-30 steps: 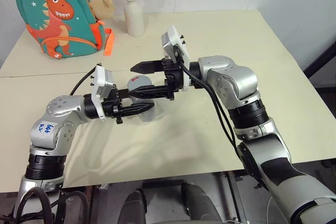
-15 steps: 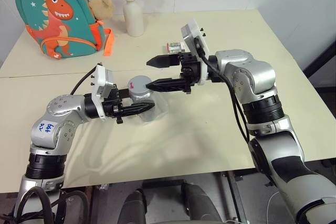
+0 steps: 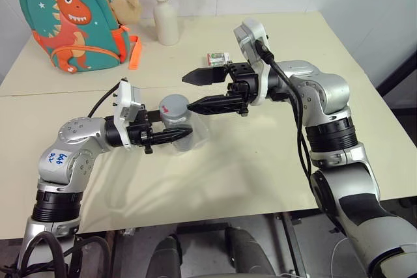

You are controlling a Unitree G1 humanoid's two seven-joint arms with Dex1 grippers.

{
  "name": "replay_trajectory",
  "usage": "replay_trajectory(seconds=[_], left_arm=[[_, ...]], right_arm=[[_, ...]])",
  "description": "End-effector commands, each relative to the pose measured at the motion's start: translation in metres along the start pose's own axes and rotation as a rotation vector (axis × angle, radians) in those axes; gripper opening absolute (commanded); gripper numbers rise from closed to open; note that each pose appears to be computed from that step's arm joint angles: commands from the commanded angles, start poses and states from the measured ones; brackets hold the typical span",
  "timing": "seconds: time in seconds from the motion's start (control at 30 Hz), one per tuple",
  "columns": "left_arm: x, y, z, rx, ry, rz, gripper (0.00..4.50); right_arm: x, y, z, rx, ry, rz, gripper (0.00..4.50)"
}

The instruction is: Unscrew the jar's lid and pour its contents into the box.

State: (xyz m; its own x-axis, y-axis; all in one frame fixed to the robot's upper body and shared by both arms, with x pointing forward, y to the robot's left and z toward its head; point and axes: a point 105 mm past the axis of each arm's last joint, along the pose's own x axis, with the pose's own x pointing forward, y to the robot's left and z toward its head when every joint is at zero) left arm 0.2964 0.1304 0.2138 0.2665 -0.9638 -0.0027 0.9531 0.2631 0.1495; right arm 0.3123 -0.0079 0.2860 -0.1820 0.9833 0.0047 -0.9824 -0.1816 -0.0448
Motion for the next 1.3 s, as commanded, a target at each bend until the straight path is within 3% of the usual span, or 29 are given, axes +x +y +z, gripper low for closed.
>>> replay_trajectory(seconds=[0.03,0.57,0.67,0.8,0.83,0.97,1.2,1.3], left_arm=[[0.001,-0.003,0.010,0.051,-0.019,-0.013,1.98],[0.001,-0.004,0.011,0.048,-0.019,-0.016,1.98],[0.002,-0.004,0.011,0.048,-0.019,-0.016,1.98],[0.002,-0.004,0.011,0.048,-0.022,-0.014,1.98],[0.002,-0.004,0.011,0.048,-0.022,-0.014,1.98],[0.001,-0.004,0.011,0.047,-0.022,-0.012,1.98],[-0.002,-0.004,0.010,0.043,-0.019,-0.003,1.98],[-0.004,-0.006,0.009,0.039,-0.012,-0.001,1.98]], right_arm=[[0.015,0.006,0.005,-0.044,0.022,0.024,4.46],[0.033,0.000,-0.008,-0.037,0.059,-0.006,4.46],[0.032,0.001,-0.009,-0.036,0.059,0.000,3.88],[0.032,0.003,-0.009,-0.043,0.055,0.009,2.60],[0.031,0.003,-0.008,-0.045,0.052,0.008,2.60],[0.029,0.006,0.007,-0.038,-0.021,0.026,2.60],[0.008,0.019,0.059,0.088,-0.317,0.078,2.60],[-0.021,0.002,0.059,0.062,-0.337,-0.094,2.60]])
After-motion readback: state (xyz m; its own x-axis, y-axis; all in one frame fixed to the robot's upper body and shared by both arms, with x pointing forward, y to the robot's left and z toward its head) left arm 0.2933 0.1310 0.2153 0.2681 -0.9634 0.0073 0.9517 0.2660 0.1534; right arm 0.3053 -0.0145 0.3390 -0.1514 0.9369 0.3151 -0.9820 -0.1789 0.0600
